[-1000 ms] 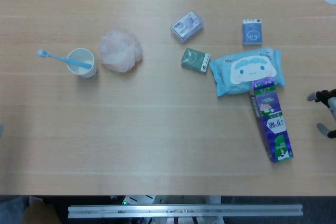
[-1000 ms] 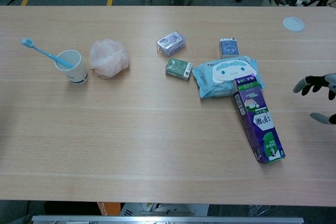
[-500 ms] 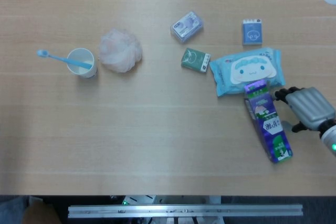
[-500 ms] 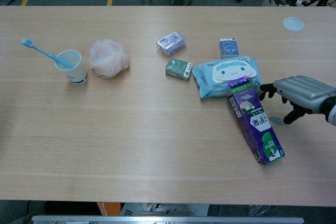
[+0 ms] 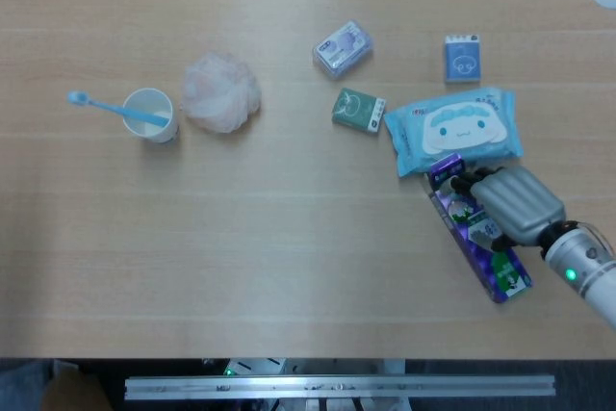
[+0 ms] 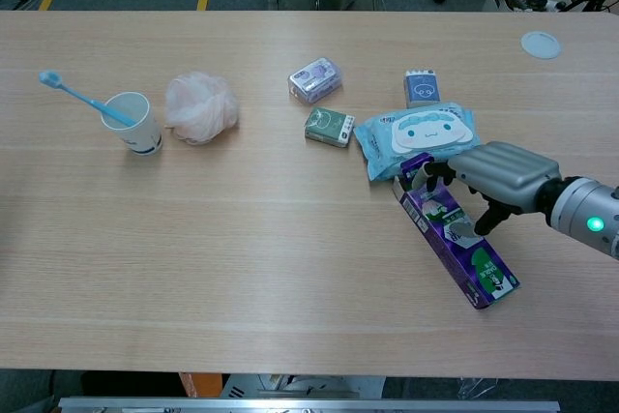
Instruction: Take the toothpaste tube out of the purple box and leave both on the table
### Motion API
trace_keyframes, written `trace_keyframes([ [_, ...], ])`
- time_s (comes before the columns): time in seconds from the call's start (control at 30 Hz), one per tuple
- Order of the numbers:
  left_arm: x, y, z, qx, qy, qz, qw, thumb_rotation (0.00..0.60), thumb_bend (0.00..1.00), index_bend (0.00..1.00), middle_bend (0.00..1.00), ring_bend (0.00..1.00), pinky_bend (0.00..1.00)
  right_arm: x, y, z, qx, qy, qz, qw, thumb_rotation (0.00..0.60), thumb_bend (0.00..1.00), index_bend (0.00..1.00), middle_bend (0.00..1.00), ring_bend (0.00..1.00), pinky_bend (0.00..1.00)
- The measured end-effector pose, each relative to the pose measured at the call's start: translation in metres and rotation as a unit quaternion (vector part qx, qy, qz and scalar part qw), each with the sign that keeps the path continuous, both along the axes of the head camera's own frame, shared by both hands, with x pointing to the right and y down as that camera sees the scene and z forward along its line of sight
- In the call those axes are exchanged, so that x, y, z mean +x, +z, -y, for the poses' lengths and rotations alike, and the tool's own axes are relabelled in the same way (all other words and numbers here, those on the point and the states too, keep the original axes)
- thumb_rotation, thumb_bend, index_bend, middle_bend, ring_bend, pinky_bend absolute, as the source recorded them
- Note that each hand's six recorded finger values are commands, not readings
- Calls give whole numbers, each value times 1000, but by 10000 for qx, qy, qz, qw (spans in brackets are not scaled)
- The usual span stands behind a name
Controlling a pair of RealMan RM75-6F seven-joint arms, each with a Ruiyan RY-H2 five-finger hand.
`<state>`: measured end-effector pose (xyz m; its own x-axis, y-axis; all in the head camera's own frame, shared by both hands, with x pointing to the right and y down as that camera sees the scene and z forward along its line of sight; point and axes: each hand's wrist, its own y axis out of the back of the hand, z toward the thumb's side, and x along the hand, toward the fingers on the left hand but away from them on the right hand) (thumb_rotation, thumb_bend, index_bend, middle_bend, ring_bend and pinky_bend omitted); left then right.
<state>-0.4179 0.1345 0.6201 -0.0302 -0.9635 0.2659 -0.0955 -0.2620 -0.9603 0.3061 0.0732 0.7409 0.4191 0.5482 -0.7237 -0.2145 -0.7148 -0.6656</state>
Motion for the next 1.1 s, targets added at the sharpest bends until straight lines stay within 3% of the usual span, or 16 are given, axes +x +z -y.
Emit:
trace_keyframes([
  [0.23, 2, 3, -1, -55, 25, -34, 10000, 600, 270, 114, 84, 77, 111, 39, -10, -4, 16, 177, -437, 9989, 600, 253, 250, 313, 288, 431],
  [0.47, 2, 4, -1, -48, 37, -44, 10000, 600, 270, 114, 84, 77, 111, 61, 4, -2, -100, 403, -681, 9968, 600, 253, 250, 313, 289, 431],
  [0.73, -1, 2, -3, -37, -16, -14, 10000, 600, 270, 114, 84, 77, 111, 32, 27, -5, -289, 181, -500, 9982, 600, 253, 250, 312, 288, 431],
  [1.1, -5, 1, -5, -27, -67, -14, 10000, 600, 270, 113, 84, 77, 110, -34, 21, -7, -297, -302, 79, 9991, 600, 253, 250, 312, 289, 431],
])
